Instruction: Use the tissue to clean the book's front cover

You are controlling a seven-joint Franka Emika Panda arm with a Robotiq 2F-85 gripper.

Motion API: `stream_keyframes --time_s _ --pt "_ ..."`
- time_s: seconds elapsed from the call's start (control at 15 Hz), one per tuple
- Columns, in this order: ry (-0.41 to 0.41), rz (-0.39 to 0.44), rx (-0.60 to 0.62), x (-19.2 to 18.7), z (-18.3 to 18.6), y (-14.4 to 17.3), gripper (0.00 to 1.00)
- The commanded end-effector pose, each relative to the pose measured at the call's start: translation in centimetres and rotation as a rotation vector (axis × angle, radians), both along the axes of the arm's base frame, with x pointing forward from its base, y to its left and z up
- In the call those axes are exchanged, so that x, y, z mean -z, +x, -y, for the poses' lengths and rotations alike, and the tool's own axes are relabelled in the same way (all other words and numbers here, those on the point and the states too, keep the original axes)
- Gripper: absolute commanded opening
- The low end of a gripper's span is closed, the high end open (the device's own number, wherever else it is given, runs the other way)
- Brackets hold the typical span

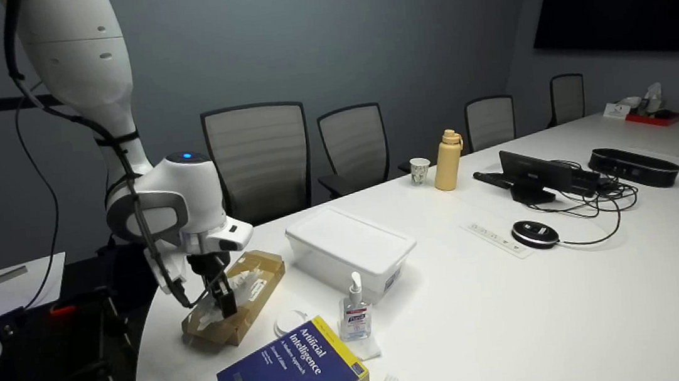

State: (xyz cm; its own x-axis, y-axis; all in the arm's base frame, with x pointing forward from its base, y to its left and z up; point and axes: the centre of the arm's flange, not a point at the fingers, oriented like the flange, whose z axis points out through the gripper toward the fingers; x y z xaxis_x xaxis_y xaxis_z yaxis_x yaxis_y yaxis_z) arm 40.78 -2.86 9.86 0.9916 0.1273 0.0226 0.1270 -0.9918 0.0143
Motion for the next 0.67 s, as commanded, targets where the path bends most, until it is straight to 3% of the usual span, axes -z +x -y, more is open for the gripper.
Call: stream_keyframes --time_s 0.0,0.6 --pt "-0.051 0.035 0.101 -1.6 4.6 -1.6 0.00" --pt "-0.128 -0.020 0.255 2.4 13.3 -3.3 0.00"
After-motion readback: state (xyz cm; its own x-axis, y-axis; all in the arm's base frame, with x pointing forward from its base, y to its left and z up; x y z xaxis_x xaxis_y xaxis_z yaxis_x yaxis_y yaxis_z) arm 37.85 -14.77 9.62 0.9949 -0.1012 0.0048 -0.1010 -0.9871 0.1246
